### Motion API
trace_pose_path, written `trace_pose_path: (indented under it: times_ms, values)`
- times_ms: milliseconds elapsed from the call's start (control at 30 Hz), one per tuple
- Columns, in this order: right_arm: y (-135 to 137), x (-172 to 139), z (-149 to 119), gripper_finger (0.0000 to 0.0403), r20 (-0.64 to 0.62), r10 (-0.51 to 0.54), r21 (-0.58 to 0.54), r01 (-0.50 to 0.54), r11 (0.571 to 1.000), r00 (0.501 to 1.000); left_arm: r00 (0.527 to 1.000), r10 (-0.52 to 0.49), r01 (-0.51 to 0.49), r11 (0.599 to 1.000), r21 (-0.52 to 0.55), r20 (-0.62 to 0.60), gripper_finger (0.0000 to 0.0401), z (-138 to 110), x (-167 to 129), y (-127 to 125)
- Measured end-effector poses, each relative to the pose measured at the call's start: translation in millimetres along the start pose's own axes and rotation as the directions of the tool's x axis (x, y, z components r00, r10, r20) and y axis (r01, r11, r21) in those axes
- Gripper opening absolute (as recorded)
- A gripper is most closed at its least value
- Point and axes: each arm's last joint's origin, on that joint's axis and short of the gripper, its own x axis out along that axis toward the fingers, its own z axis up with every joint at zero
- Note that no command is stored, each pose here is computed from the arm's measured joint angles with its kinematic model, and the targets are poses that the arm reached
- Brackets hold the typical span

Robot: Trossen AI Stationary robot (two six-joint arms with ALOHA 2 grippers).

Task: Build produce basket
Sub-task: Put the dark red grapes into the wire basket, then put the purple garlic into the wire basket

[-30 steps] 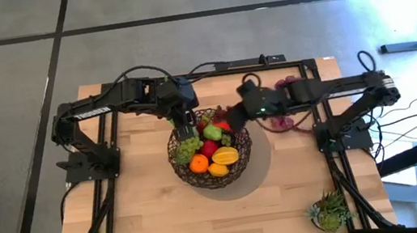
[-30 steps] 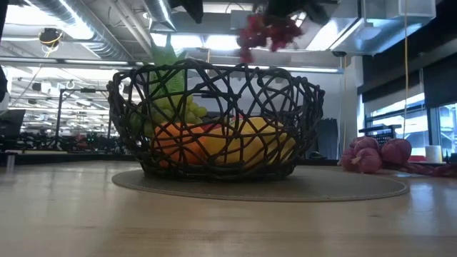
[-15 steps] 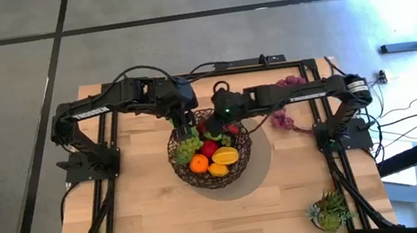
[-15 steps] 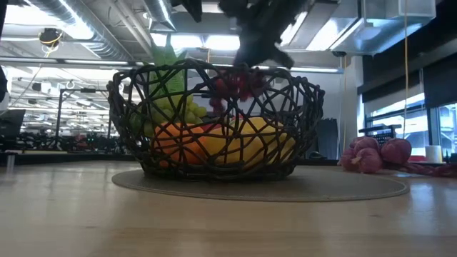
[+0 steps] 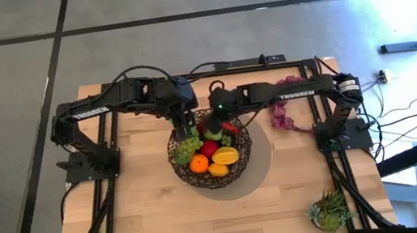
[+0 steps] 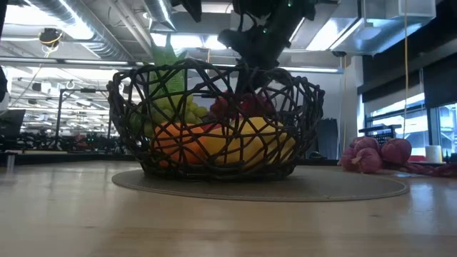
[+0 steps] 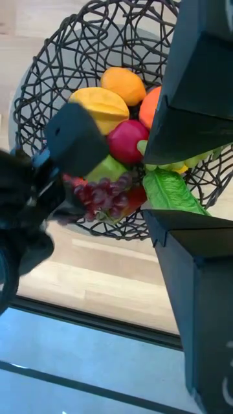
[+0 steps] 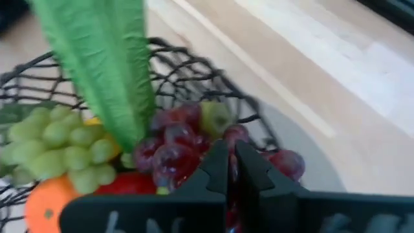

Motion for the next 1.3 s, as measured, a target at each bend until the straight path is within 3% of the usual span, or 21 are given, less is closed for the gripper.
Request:
trace_pose_path:
  times_ms: [333, 700, 1033, 1300]
  values:
    - [-2, 1, 1, 0.0004, -0.019, 0.012, -0.046, -0.013, 0.999, 1.000, 1.000, 0.000, 0.000, 1.000, -0.001, -0.001, 0.0112, 0, 0, 0]
    - [-7, 2, 4, 0.0062, -0.022, 0.013, 0.018, -0.013, 1.000, 1.000, 1.000, 0.000, 0.000, 1.000, -0.001, -0.001, 0.0112, 0, 0, 0]
    - [-12, 3, 7, 0.0146, -0.033, 0.033, 0.029, -0.032, 0.999, 0.999, 1.000, 0.000, 0.000, 1.000, -0.002, -0.001, 0.0112, 0, 0, 0]
    - [-14, -3, 9, 0.0157, -0.039, 0.028, -0.020, -0.028, 0.999, 0.999, 1.000, 0.000, 0.000, 1.000, -0.006, -0.001, 0.0112, 0, 0, 0]
